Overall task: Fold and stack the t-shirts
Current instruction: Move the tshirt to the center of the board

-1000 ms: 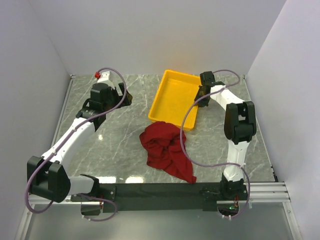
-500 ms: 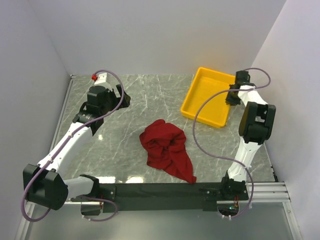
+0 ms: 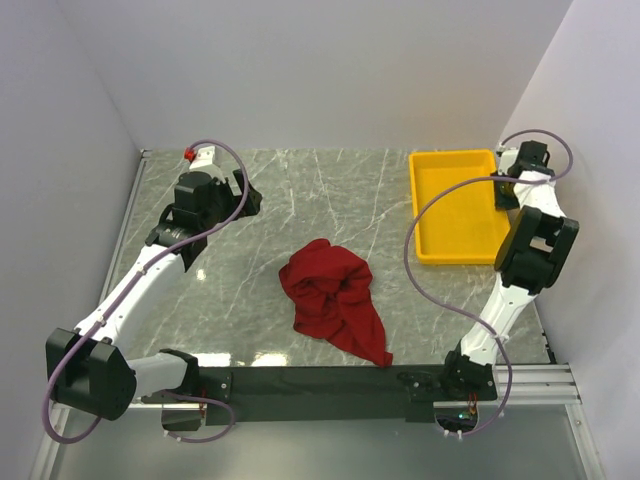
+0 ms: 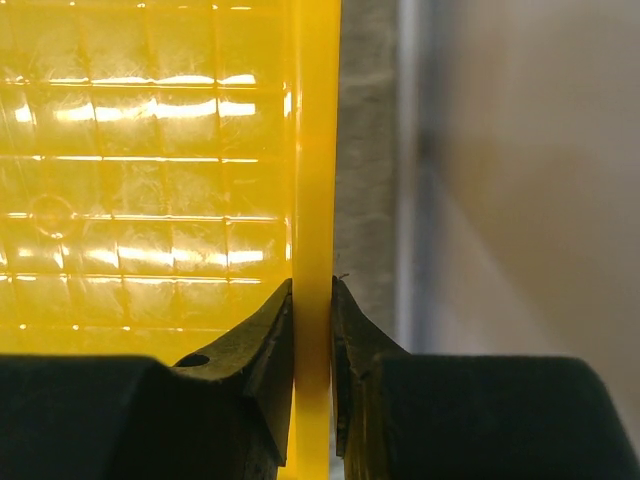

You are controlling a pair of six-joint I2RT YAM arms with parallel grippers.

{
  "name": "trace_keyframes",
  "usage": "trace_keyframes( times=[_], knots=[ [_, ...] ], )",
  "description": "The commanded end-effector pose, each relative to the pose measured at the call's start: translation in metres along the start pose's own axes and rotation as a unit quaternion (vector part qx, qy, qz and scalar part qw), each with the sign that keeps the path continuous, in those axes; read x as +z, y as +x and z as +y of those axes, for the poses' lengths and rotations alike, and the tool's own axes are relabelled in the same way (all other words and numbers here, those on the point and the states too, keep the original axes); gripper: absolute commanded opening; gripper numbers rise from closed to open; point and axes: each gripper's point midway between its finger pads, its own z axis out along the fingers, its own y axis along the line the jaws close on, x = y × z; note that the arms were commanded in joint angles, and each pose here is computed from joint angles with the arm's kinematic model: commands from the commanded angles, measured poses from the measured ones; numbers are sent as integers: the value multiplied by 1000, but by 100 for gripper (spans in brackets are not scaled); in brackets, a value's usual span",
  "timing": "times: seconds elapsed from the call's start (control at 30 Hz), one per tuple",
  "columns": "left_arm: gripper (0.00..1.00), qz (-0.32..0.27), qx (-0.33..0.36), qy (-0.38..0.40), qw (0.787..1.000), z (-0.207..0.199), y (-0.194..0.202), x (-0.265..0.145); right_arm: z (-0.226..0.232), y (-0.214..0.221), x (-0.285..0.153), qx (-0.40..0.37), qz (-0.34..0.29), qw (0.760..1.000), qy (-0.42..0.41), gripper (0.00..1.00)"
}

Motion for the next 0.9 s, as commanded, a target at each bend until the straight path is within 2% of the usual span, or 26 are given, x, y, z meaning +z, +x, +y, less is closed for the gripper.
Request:
trace_keyframes(
  times=[0.0,0.03,0.07,0.17,0.27,0.4,0.47,0.5,0.57,0.6,0.67,0.73,0.87],
  knots=[
    [93,-16,13,16,1000,-7,-9,-3,-39,-15,-9,-63,-13,996,62,12],
    [94,-14,14,23,1000,-9,-9,-3,-45,-16,-10,-64,-16,995,69,18],
    [93,-14,14,24,1000,-9,-9,-3,-47,-17,-10,-62,-16,995,72,31],
    [93,-14,15,26,999,-10,-9,-2,-54,-17,-9,-58,-10,994,88,49],
    [93,-15,15,27,999,-11,-10,-2,-62,-20,-13,-51,-18,993,108,57],
    [94,-17,17,31,999,-13,-12,-4,-55,-28,-28,-53,-37,994,92,59],
    [94,-14,18,39,999,-16,-12,-5,-33,-40,-43,-68,-66,995,37,61],
    [94,-8,18,49,999,-19,-9,-5,14,-46,-58,-114,-88,988,-49,61],
    [95,12,20,81,996,-28,1,-5,58,-37,-71,-152,-83,978,-119,61],
    [95,24,21,94,995,-32,8,-5,104,-37,-88,-201,-107,955,-190,61],
    [95,67,27,142,987,-45,27,-6,153,-25,-111,-251,-122,923,-264,64],
    [93,106,27,175,979,-52,47,-6,216,-11,-149,-315,-174,861,-360,65],
    [93,177,51,232,955,-71,85,-17,282,27,-203,-395,-239,753,-469,65]
  ],
)
